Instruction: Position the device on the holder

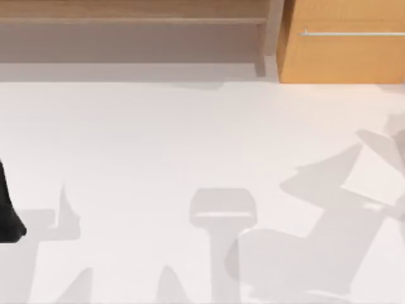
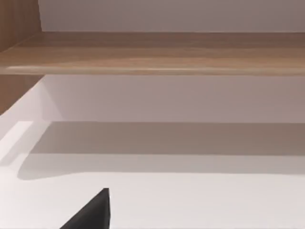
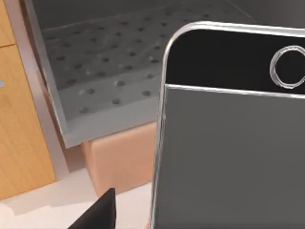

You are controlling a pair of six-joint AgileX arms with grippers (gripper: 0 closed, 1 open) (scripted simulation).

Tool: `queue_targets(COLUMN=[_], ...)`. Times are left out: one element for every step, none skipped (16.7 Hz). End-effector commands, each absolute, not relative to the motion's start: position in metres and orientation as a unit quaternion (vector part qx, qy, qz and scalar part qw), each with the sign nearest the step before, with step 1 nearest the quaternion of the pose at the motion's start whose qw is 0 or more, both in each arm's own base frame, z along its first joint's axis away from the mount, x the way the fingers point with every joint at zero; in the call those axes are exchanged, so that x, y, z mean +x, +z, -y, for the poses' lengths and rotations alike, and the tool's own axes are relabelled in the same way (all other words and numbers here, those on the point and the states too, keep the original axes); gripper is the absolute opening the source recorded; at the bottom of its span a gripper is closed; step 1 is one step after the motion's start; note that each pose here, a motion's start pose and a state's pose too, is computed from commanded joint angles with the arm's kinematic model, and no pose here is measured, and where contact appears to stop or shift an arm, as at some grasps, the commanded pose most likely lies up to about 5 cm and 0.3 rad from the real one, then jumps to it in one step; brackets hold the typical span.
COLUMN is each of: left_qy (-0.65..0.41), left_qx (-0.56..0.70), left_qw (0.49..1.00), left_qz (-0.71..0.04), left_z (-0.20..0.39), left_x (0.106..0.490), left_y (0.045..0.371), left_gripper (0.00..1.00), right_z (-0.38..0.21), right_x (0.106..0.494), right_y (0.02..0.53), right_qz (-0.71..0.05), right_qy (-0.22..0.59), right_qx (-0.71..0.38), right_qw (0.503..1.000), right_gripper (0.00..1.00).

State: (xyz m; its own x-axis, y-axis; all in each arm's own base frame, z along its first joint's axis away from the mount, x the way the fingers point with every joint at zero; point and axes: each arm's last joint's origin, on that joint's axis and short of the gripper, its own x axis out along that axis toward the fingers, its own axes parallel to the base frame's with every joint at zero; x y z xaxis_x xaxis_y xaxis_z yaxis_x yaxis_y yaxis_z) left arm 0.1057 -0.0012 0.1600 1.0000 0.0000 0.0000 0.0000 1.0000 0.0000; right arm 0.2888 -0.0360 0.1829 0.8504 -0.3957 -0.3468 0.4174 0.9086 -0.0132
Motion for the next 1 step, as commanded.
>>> queue_targets(left_qy=[0.000], left_qx=[0.000], left_qw=[1.000], left_qz=[0.000], left_z=[0.0012], left_x=[0.1057], left_y=[0.1600], left_gripper=[1.00], right_z=[0.0360], right_x=[0.2888], right_y=[0.1829], right_qz=[-0.173], right_qy=[-0.211], right_qx=[0.031], right_qw=[0.961], right_gripper=[1.00])
